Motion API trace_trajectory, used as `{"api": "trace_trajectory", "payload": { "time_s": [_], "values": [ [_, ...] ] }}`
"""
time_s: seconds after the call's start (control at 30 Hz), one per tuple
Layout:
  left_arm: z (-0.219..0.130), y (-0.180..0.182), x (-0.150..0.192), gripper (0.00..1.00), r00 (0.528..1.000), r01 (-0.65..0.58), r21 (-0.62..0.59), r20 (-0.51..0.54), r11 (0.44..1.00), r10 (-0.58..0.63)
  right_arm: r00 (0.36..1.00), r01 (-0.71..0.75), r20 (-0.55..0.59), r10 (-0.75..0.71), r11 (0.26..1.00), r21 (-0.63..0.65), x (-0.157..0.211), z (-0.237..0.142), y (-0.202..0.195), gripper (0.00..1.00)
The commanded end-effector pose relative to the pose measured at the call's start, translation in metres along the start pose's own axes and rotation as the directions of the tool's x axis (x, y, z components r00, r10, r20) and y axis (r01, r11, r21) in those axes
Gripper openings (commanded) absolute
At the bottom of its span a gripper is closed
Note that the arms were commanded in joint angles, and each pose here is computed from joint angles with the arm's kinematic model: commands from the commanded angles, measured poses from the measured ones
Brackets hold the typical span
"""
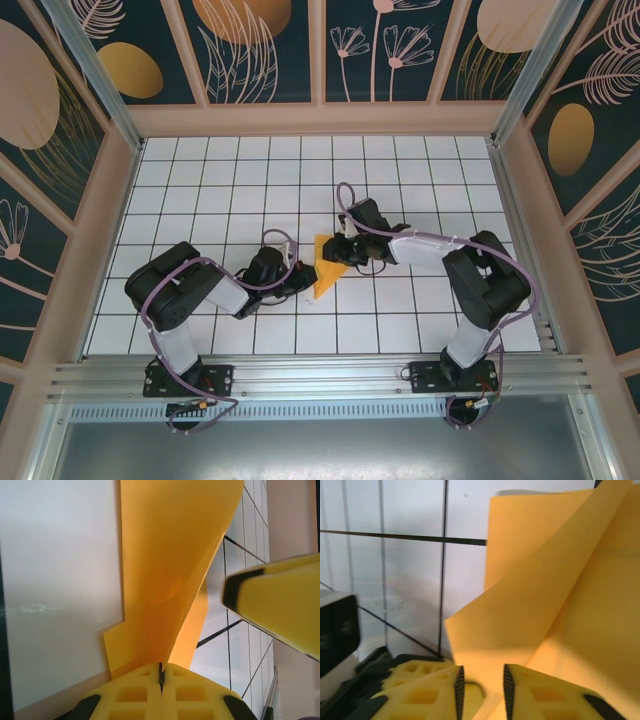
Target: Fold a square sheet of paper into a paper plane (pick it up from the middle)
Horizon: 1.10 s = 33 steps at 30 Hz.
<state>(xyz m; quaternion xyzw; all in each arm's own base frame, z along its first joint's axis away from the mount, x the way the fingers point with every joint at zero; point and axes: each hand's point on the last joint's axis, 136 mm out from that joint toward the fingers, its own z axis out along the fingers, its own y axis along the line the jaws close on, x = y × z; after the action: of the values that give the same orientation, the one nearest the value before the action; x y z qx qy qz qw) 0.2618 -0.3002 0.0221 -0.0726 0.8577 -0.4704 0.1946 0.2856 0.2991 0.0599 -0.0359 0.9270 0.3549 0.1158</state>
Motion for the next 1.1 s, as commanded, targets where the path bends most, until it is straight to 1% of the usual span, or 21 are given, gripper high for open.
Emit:
{"api": "trace_trajectory", "payload": {
  "time_s": [0.0,0.1,0.17,0.3,0.57,0.67,0.8,0.93,1.07],
  "values": [
    [0.001,0.013,0.003,0.04,1.0,0.019,-0.028,-0.007,0.999,-0.019,1.0,-0.021,0.007,0.022,0.996,-0.081,0.009,-0.012,0.015,0.21],
    [0.001,0.015,0.004,0.04,1.0,0.022,-0.031,-0.012,0.999,-0.022,0.999,-0.054,-0.003,0.054,0.991,-0.122,0.016,-0.01,0.016,0.13],
    [0.003,0.015,0.005,0.03,1.0,0.024,-0.031,-0.019,0.999,-0.024,0.997,-0.072,-0.007,0.072,0.987,-0.144,0.017,-0.006,0.017,0.11],
    [0.003,0.015,0.006,0.03,0.999,0.022,-0.031,-0.023,0.999,-0.023,0.996,-0.086,-0.002,0.086,0.988,-0.131,0.012,0.004,0.013,0.06],
    [0.003,0.018,0.007,0.02,0.999,0.023,-0.049,-0.029,0.999,-0.024,0.995,-0.103,-0.017,0.102,0.989,-0.103,0.005,0.025,0.003,0.04],
    [0.003,0.019,0.006,0.03,0.999,0.022,-0.054,-0.025,0.998,-0.024,0.994,-0.108,-0.023,0.107,0.992,-0.062,0.006,0.031,-0.006,0.04],
    [0.003,0.015,0.003,0.07,1.0,0.015,-0.05,-0.021,0.999,-0.017,0.994,-0.104,-0.038,0.103,0.994,-0.022,0.011,0.037,-0.018,0.04],
    [0.001,0.008,-0.003,0.15,1.0,0.012,-0.044,0.001,0.999,-0.012,0.994,-0.107,-0.037,0.107,0.994,-0.003,0.013,0.037,-0.023,0.05],
    [-0.002,0.002,-0.011,0.2,1.0,0.0,-0.046,0.022,0.999,0.001,0.994,-0.103,-0.029,0.104,0.995,0.013,0.011,0.036,-0.024,0.05]
  ]
}}
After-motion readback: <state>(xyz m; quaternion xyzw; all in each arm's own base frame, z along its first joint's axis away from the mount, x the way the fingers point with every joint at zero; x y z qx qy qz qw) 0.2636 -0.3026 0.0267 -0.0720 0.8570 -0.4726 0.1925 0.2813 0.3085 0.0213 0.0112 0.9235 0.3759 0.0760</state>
